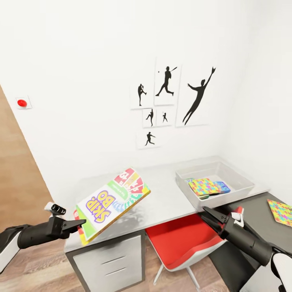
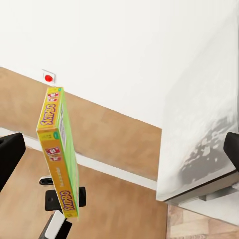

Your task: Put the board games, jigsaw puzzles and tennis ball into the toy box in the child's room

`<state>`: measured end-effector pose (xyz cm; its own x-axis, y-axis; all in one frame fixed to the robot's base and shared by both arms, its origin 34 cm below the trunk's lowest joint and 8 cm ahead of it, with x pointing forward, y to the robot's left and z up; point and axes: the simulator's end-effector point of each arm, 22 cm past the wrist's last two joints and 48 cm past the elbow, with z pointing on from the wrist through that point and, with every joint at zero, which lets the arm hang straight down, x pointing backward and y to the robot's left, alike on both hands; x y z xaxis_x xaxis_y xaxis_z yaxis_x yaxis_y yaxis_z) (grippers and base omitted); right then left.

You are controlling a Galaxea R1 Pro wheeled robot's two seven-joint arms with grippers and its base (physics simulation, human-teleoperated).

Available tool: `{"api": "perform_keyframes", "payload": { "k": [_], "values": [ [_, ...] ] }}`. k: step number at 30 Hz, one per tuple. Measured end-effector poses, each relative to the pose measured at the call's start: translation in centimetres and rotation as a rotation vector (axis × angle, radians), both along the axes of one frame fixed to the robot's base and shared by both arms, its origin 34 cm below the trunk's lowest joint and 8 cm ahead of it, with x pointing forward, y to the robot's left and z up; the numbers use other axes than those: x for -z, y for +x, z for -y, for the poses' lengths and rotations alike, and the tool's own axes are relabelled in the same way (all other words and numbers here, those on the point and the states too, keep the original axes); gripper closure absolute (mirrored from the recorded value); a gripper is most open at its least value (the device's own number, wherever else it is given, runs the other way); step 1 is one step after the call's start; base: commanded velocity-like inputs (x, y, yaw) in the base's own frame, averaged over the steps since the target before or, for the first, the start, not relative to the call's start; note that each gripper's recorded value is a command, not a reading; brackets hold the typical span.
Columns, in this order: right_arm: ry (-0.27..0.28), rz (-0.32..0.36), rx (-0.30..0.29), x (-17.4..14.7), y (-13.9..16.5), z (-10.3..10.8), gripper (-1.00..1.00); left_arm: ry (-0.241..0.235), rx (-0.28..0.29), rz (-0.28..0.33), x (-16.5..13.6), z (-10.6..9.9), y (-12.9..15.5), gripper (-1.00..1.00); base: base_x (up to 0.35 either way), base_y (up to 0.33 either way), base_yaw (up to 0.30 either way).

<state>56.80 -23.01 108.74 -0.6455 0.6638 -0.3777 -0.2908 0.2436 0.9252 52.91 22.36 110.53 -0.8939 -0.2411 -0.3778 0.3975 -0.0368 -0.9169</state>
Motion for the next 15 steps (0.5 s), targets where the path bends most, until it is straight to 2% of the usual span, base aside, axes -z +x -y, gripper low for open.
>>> {"api": "perform_keyframes", "payload": {
  "k": [15],
  "values": [
    [-0.001, 0.016, 0.001, -2.1, -0.7, 0.0, -1.00, -0.002, 0.003, 0.017, -2.1, 0.2, -0.8, 1.00, 0.000, 0.000, -0.195]
  ]
}}
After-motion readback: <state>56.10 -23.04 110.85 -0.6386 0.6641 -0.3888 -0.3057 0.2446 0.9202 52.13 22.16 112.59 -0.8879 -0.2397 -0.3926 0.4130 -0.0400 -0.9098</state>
